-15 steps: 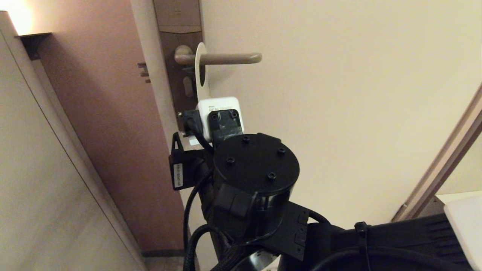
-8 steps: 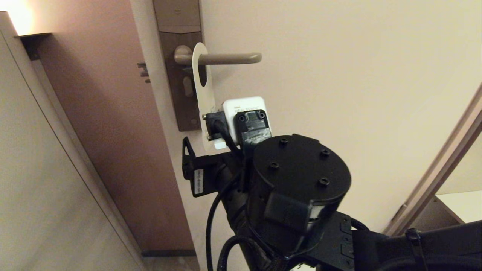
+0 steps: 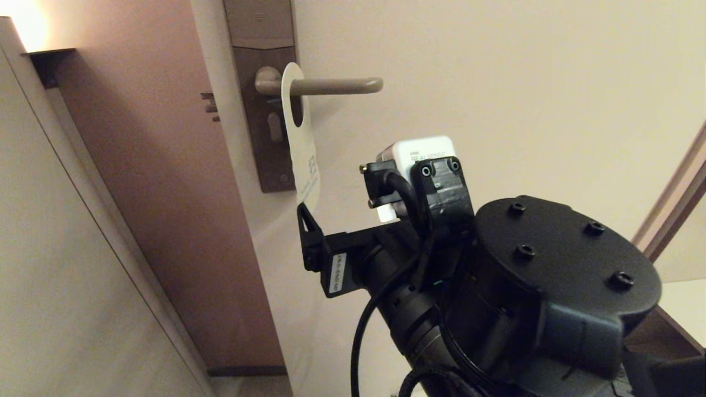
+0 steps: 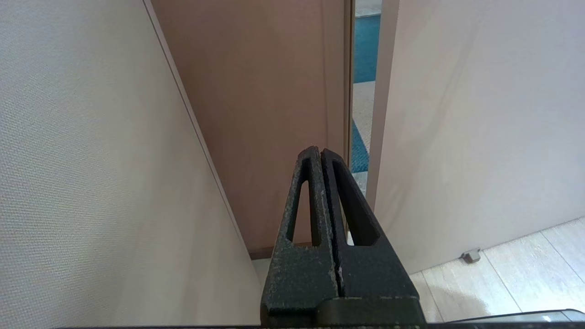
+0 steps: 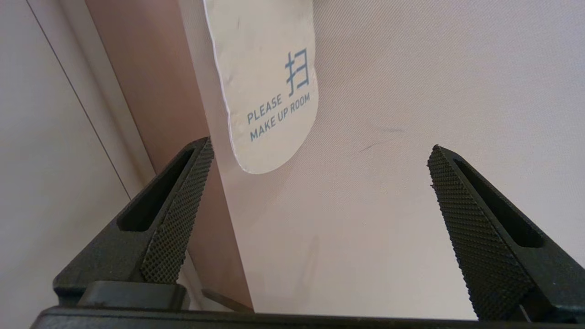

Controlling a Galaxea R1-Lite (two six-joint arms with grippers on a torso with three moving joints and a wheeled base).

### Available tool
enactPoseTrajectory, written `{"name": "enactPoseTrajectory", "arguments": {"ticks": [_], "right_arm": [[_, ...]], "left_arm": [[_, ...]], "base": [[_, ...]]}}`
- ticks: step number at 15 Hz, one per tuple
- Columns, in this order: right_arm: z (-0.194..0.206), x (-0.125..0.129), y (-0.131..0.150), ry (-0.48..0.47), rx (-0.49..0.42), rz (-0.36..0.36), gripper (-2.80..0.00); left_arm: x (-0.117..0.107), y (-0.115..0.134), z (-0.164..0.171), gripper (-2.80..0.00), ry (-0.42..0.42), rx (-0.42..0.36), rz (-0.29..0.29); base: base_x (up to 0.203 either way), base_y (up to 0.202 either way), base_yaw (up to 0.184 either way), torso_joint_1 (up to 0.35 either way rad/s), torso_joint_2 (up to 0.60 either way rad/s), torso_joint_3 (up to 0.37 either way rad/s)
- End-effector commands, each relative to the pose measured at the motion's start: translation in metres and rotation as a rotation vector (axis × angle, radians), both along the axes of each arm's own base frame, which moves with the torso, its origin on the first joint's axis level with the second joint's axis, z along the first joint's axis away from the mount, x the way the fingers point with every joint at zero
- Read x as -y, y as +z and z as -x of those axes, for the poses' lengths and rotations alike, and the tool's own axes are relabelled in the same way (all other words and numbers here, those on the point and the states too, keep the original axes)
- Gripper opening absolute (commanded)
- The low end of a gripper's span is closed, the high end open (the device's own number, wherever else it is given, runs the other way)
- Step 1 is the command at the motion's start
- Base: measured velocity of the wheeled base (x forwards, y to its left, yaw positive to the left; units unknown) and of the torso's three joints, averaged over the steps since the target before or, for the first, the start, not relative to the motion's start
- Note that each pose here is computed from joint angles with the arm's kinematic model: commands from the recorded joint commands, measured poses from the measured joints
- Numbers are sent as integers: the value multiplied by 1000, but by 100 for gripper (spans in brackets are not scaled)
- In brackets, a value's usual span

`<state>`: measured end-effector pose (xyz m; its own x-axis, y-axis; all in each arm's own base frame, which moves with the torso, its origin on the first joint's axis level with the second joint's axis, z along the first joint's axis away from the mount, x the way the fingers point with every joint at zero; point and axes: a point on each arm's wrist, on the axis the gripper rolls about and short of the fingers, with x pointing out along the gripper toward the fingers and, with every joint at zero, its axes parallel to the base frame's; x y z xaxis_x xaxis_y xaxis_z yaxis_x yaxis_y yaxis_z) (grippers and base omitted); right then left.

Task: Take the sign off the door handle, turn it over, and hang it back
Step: Hang the sign back with the other side facing out

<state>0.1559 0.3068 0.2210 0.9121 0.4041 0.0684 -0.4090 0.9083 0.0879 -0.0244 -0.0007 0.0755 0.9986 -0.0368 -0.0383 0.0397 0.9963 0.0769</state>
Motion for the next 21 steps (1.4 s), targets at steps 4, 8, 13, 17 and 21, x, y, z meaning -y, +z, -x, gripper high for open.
{"name": "enactPoseTrajectory", "arguments": {"ticks": [4, 8, 13, 17, 21], "right_arm": [[3, 7, 8, -5, 11, -28, -280], [3, 6, 10, -4, 17, -37, -280], [-6, -13, 10, -3, 31, -45, -280], [-16, -35, 8, -3, 57, -28, -280], [-24, -52, -1, -3, 65, -27, -280]], "left_arm": [[0, 0, 0, -280, 0, -2, 0], [0, 0, 0, -280, 0, -2, 0], [0, 0, 0, -280, 0, -2, 0], [0, 0, 0, -280, 0, -2, 0], [0, 0, 0, -280, 0, -2, 0]], "base": [[0, 0, 0, 0, 0, 0], [0, 0, 0, 0, 0, 0], [0, 0, 0, 0, 0, 0], [0, 0, 0, 0, 0, 0], [0, 0, 0, 0, 0, 0]]}}
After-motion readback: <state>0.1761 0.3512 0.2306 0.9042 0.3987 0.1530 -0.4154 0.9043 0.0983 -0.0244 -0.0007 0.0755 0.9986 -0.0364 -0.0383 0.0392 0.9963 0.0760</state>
